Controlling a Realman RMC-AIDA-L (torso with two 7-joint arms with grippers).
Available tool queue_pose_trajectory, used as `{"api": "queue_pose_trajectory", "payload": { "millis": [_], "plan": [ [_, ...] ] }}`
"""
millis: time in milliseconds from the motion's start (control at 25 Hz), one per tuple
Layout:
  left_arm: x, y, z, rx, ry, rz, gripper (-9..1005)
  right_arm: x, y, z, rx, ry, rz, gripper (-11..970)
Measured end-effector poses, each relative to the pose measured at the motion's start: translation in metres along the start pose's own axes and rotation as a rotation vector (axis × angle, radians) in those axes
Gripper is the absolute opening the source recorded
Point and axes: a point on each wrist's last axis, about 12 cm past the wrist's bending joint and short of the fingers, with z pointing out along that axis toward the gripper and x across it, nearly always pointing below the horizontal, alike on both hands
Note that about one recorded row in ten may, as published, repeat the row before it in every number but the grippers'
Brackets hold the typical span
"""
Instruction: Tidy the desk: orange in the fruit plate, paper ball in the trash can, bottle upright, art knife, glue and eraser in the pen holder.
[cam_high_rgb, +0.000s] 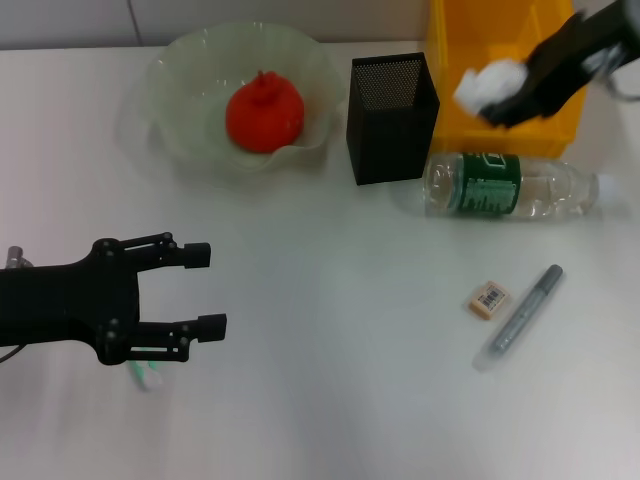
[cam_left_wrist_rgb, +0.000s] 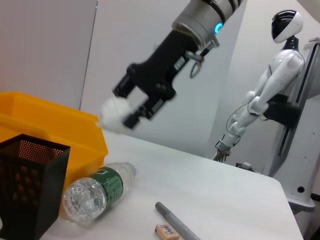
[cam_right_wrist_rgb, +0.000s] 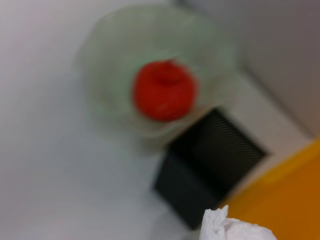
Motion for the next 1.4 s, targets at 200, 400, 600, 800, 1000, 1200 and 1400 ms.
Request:
{"api": "queue_pose_trajectory", "payload": {
  "millis": [200, 400, 600, 800, 1000, 1200, 1400],
  "plan": [
    [0.000, 0.000, 0.003, 0.001, -0.004, -0.001, 854, 0.025, -0.028, 0.003, 0.116, -0.084, 0.047, 590],
    [-0.001, 0.002, 0.004, -0.003, -0.003, -0.002, 854, 0.037, -0.040, 0.025, 0.172, -0.134, 0.039, 604],
    [-0.003, 0.003, 0.006, -0.001, -0.004, -0.004, 854, 0.042, -0.044, 0.054, 0.169, -0.193, 0.041, 618],
    [-0.003, 0.003, 0.006, 0.000, -0.004, -0.006, 855, 0.042, -0.047, 0.066, 0.188, -0.191, 0.035, 633],
    [-0.002, 0.002, 0.005, -0.001, -0.004, -0.010, 855, 0.040, -0.047, 0.065, 0.193, -0.194, 0.028, 693],
    [-0.002, 0.002, 0.005, -0.002, -0.004, -0.012, 855, 0.041, -0.043, 0.055, 0.160, -0.139, 0.002, 790],
    [-0.002, 0.002, 0.005, -0.002, -0.004, -0.009, 854, 0.039, -0.030, 0.025, 0.092, 0.003, -0.047, 779]
  ]
}}
